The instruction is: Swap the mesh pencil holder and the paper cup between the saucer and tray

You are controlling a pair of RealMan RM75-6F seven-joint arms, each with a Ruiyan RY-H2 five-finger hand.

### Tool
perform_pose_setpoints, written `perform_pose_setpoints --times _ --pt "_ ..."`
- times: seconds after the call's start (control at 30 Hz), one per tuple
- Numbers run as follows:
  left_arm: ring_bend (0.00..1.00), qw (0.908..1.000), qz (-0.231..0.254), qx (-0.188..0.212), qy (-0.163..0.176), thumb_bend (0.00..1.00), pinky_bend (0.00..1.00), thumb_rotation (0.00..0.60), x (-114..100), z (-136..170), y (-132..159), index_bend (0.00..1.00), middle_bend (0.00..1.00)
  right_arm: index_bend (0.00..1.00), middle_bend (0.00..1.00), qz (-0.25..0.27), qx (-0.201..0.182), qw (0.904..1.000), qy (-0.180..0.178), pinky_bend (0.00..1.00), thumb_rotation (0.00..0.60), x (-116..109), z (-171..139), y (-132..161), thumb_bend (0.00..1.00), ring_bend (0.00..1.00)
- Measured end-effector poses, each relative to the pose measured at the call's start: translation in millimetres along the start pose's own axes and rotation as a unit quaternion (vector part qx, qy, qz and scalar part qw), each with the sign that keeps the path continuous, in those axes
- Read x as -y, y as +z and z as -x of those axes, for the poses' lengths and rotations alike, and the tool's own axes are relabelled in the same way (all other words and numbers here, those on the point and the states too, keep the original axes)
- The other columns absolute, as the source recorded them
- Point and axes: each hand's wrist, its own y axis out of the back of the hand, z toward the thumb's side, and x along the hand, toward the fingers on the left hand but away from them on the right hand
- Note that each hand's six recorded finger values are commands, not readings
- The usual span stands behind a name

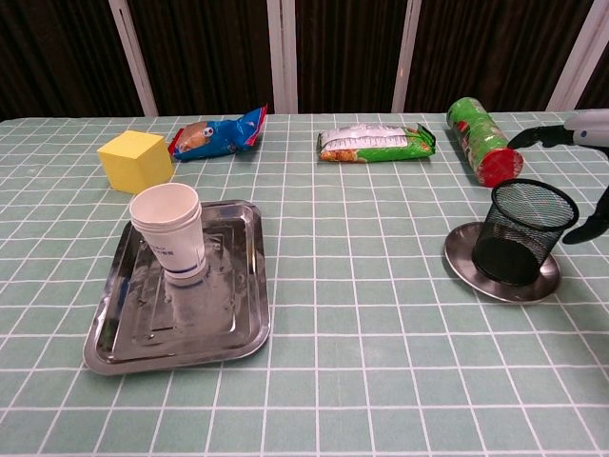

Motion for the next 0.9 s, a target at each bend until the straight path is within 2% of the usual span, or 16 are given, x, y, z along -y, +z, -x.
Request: perform_pose_setpoints --times 0.1,0.2,0.33,0.47,0.6,0.77,0.9 --pt "0.00 1.0000 -0.001 -0.001 0.000 0.10 0.08 0.600 0.4 -0.3 -0.3 0.21 0.01 0.20 0.14 -0.001 0.002 1.0000 0.001 0.00 0.600 2.1 4.7 1.5 0.00 0.14" --pt "0.00 1.0000 -0.001 -0.003 0.001 0.10 0.08 0.600 0.3 -0.6 -0.3 0.21 0.01 0.30 0.22 -0.002 0.005 1.0000 -0.003 0.00 0.600 3.1 7.6 2.2 0.00 0.19" --pt "0.00 1.0000 -0.002 -0.004 0.001 0.10 0.08 0.600 0.6 -0.6 0.0 0.21 0.01 0.35 0.27 -0.007 0.007 0.9999 -0.006 0.01 0.600 7.9 11.4 4.6 0.00 0.26" --pt "0.00 1.0000 0.000 -0.004 0.003 0.10 0.08 0.600 0.3 -0.4 0.2 0.21 0.01 0.42 0.33 -0.011 0.007 0.9999 -0.004 0.06 0.600 10.8 14.3 7.2 0.01 0.35" --pt "0.00 1.0000 0.002 -0.005 0.005 0.10 0.08 0.600 -0.7 -0.4 -0.2 0.21 0.01 0.48 0.38 -0.015 0.003 0.9998 -0.016 0.09 0.600 9.7 16.7 11.3 0.04 0.40" --pt "0.00 1.0000 0.006 -0.005 0.004 0.10 0.08 0.600 -1.0 -0.6 -0.9 0.21 0.01 0.51 0.40 -0.009 -0.022 0.9983 -0.054 0.10 0.600 -12.1 19.3 31.4 0.05 0.42" --pt "0.00 0.9999 0.007 -0.009 0.005 0.10 0.08 0.600 -1.6 -1.3 -2.9 0.21 0.01 0.51 0.40 -0.001 -0.044 0.9966 -0.070 0.10 0.600 -30.0 23.9 53.6 0.05 0.42"
